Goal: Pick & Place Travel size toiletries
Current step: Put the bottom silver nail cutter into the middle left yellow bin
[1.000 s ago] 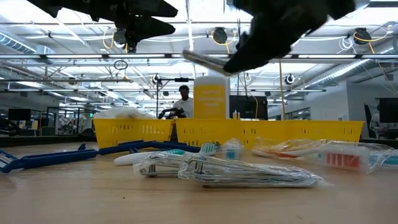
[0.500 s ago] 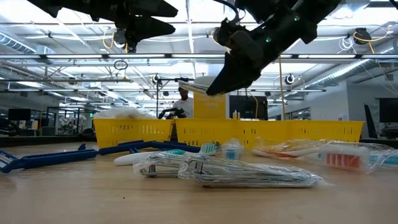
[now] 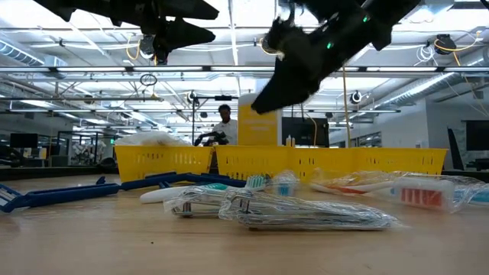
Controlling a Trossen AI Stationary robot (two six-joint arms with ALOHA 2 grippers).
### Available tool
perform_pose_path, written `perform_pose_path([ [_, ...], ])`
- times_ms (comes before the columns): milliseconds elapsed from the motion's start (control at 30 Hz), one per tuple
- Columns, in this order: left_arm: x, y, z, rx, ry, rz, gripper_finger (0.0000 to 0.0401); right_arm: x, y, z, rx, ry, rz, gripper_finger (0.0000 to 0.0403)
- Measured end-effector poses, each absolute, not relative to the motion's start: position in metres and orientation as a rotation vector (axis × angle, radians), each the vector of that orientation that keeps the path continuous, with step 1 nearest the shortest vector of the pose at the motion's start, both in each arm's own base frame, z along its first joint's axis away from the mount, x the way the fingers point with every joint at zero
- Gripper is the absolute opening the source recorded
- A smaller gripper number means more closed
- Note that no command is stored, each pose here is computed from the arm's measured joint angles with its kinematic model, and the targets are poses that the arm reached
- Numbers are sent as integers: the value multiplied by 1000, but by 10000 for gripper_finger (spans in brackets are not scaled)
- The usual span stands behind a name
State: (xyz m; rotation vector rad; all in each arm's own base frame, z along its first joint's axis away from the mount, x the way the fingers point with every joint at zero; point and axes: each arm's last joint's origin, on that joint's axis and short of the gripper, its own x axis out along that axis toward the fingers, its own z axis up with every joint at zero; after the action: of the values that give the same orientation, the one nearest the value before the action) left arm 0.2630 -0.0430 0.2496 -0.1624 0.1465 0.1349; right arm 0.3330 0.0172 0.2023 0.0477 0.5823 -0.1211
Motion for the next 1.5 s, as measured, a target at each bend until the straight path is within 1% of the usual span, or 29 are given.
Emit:
perform_pose_path([
  [133, 264, -43, 245, -155, 174, 137, 223, 333, 51, 209, 11, 522, 63, 196],
  [267, 267, -44, 240, -150, 193, 140, 223, 325, 101, 213, -64, 459, 203, 188],
  [467, 271, -45, 233, -144, 217, 142, 223, 302, 165, 203, -118, 447, 208, 186],
  [633, 271, -45, 233, -144, 218, 143, 223, 296, 197, 167, -42, 525, 216, 198],
  [867, 271, -45, 233, -159, 215, 145, 223, 304, 207, 120, 38, 587, 199, 237],
  [1033, 271, -45, 233, -178, 214, 147, 223, 304, 213, 107, 86, 626, 265, 242],
  [1133, 271, -45, 233, -176, 215, 147, 223, 302, 215, 102, 79, 642, 274, 241],
  [1300, 271, -45, 233, -173, 215, 147, 223, 299, 212, 96, 28, 672, 202, 216],
  [1500, 271, -44, 233, -172, 215, 148, 223, 298, 211, 95, 4, 696, 196, 154],
])
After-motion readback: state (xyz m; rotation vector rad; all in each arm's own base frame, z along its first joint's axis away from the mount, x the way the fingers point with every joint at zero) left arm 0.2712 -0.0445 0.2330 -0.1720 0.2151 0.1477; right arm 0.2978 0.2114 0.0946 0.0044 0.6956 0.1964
